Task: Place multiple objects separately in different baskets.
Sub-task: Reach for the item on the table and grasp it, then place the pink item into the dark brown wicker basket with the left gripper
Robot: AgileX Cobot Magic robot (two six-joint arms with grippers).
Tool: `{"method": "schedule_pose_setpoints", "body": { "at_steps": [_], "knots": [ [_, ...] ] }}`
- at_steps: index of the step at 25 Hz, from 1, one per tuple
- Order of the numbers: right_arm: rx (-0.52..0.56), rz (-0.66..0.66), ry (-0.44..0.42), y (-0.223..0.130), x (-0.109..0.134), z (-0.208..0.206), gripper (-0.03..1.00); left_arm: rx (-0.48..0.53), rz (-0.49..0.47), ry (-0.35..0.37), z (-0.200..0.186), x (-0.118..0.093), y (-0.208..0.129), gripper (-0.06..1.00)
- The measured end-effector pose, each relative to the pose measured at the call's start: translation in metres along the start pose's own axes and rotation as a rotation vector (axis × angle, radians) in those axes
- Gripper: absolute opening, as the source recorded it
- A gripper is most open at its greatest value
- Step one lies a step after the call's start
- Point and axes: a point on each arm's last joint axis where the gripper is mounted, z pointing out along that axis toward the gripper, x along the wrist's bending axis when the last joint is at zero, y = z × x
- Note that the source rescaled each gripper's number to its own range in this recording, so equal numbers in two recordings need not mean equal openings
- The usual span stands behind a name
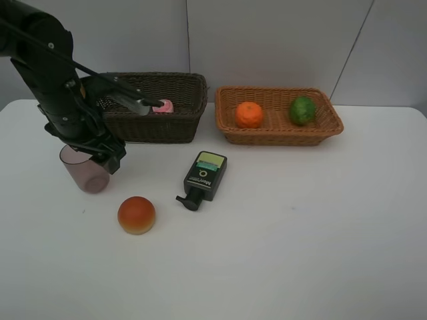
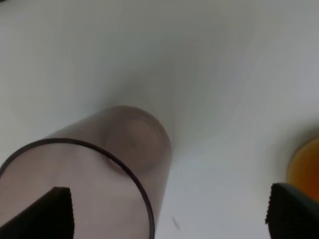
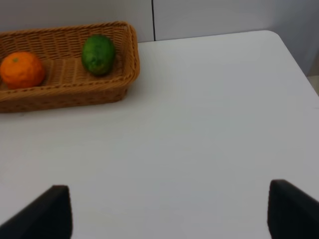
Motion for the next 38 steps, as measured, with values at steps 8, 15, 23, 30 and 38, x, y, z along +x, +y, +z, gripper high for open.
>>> {"method": "schedule_pose_setpoints", "body": {
  "at_steps": [8, 15, 23, 30, 38],
  "knots": [
    [0.0, 0.0, 0.0, 0.0, 0.0, 0.0, 0.66, 0.059, 0.016, -0.009, 0.024, -0.004, 0.001, 1.0],
    [0.0, 0.0, 0.0, 0.0, 0.0, 0.0, 0.66, 0.066, 0.028, -0.009, 0.036, -0.005, 0.003, 1.0],
    [0.0, 0.0, 0.0, 0.0, 0.0, 0.0, 0.66, 0.084, 0.032, -0.011, 0.042, -0.006, 0.003, 0.67],
    [0.0, 0.0, 0.0, 0.0, 0.0, 0.0, 0.66, 0.065, 0.034, -0.009, 0.043, -0.006, 0.005, 0.02],
    [0.0, 0.0, 0.0, 0.0, 0.0, 0.0, 0.66, 0.06, 0.034, -0.009, 0.043, -0.006, 0.005, 0.0]
  ]
}}
